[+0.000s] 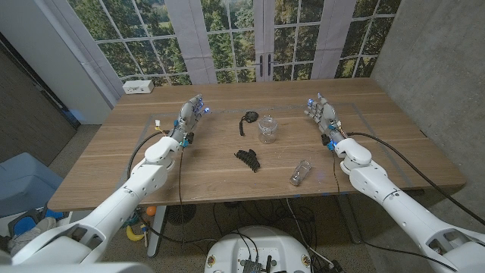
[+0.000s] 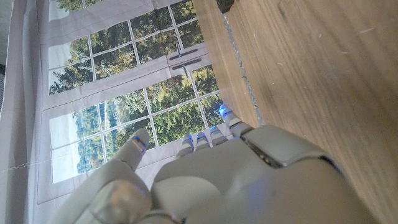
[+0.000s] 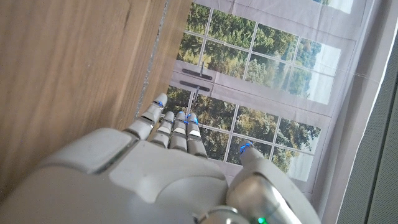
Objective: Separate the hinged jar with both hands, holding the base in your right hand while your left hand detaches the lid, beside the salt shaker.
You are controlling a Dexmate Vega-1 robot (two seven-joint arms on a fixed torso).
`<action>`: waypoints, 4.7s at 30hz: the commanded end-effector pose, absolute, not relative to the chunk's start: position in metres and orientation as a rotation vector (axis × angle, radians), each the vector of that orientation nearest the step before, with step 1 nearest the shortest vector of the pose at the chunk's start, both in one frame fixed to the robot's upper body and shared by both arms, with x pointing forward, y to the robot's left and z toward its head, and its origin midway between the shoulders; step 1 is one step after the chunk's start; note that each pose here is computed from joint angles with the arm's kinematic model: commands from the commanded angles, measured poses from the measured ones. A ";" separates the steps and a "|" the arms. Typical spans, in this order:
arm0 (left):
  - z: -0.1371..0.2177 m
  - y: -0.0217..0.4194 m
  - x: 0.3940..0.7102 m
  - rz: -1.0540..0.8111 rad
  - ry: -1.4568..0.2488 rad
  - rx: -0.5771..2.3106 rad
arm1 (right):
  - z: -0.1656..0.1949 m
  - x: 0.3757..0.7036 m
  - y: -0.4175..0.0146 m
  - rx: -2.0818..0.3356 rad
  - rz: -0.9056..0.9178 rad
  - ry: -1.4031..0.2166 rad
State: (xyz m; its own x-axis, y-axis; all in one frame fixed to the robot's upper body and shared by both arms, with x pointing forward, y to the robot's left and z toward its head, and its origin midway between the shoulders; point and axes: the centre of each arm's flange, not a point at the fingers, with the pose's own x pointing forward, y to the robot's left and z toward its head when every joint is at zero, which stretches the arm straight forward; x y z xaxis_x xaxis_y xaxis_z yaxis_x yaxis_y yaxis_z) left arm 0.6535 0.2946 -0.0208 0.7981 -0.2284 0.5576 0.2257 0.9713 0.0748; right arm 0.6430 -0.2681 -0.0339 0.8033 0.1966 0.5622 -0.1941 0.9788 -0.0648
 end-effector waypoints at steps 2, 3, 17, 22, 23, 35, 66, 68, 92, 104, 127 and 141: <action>-0.012 0.297 0.656 -0.280 -0.604 0.051 | -0.034 0.628 -0.240 -0.139 0.162 -0.646; -0.012 0.297 0.656 -0.277 -0.604 0.052 | -0.033 0.629 -0.238 -0.144 0.162 -0.648; -0.010 0.302 0.657 -0.262 -0.606 0.049 | -0.034 0.626 -0.221 -0.226 0.096 -0.629; -0.008 0.302 0.658 -0.265 -0.613 0.049 | -0.038 0.617 -0.219 -0.231 0.066 -0.629; -0.008 0.301 0.658 -0.266 -0.614 0.048 | -0.038 0.616 -0.218 -0.233 0.062 -0.630; -0.012 0.304 0.660 -0.266 -0.613 0.034 | -0.048 0.596 -0.210 -0.261 -0.001 -0.614; -0.013 0.306 0.663 -0.276 -0.618 0.024 | -0.067 0.560 -0.166 -0.398 -0.133 -0.546; -0.012 0.306 0.662 -0.275 -0.619 0.024 | -0.068 0.558 -0.162 -0.421 -0.142 -0.543; -0.016 0.304 0.656 -0.281 -0.626 0.021 | -0.086 0.535 -0.114 -0.590 -0.266 -0.510; -0.018 0.304 0.652 -0.280 -0.626 0.022 | -0.095 0.529 -0.096 -0.675 -0.304 -0.485; -0.018 0.302 0.645 -0.289 -0.643 0.024 | -0.113 0.527 -0.063 -0.769 -0.419 -0.422; -0.018 0.306 0.643 -0.286 -0.651 0.019 | -0.113 0.538 -0.044 -0.837 -0.503 -0.398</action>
